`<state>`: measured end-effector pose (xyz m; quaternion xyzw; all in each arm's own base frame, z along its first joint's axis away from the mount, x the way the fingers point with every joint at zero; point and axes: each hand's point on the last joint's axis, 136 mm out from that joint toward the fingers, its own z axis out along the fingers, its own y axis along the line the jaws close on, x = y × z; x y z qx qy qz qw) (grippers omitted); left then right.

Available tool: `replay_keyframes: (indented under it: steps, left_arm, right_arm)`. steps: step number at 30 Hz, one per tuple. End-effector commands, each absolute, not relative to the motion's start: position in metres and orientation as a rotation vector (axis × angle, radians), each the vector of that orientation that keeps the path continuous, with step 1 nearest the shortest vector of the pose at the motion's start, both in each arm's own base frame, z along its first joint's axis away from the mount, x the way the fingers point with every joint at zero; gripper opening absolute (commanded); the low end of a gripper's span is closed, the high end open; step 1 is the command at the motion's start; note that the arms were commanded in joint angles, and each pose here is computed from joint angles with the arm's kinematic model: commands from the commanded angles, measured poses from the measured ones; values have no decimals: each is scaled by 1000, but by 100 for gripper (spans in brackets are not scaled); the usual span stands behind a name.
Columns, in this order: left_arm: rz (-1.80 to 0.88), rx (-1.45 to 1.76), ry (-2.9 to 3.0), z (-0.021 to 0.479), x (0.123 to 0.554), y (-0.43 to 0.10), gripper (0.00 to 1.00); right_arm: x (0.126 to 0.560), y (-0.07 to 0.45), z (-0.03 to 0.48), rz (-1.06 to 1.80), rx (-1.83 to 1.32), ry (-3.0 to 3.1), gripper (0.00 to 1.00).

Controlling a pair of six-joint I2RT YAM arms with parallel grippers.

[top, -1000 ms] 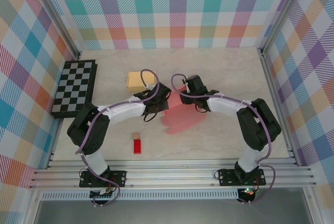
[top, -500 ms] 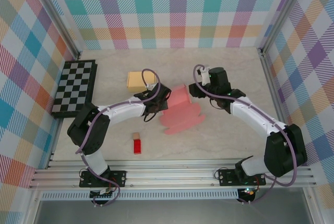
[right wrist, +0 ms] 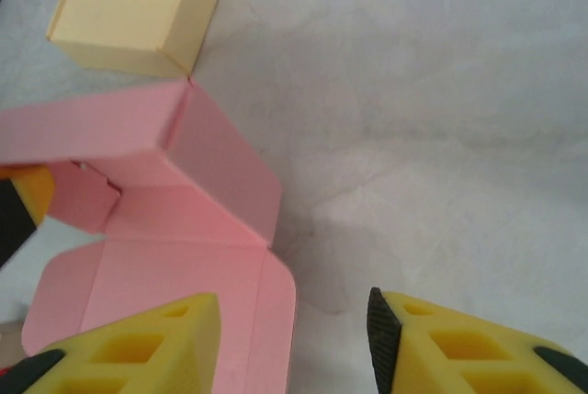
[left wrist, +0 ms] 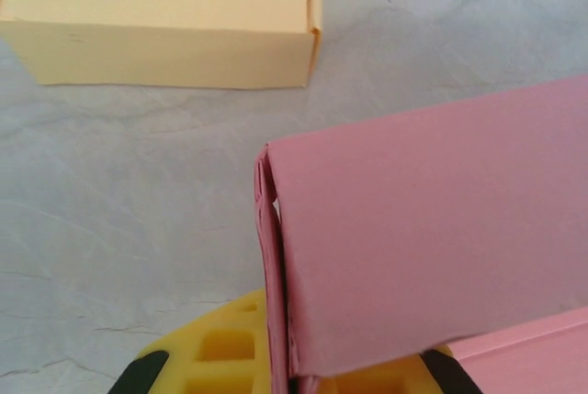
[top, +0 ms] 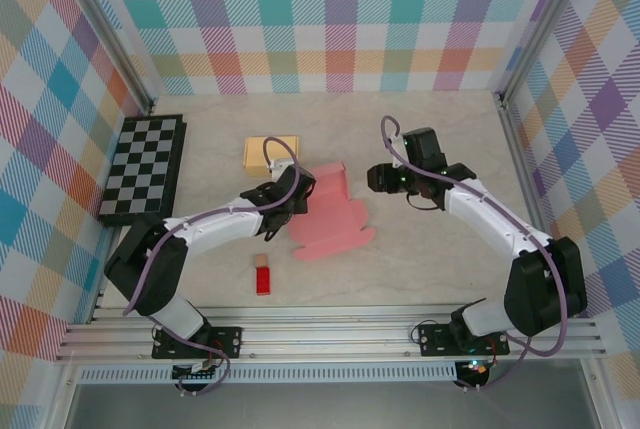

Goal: Fold the paper box

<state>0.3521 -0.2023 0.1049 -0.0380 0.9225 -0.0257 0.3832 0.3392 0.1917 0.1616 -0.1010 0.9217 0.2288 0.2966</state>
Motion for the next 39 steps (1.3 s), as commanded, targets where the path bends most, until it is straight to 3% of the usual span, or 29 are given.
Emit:
replay_keyframes:
  steps: [1,10,20,27,39]
  left_arm:
    - [-49,-188,2289,117,354,-193,0]
    - [-112,-258,2308,115,353,-199,0]
    - [-117,-446,2265,116,349,-184,0]
    - [-177,-543,2252,115,346,-185,0]
    - [-220,-627,2253,108,343,-185,0]
  right_arm:
    - [310,202,145,793,-202,2533,47]
    - [298,207,115,880,-170,2521,48]
    - [282,219,105,1032,148,2521,53]
    - [279,242,108,1092,168,2500,52]
    - [282,267,121,1079,145,2462,13]
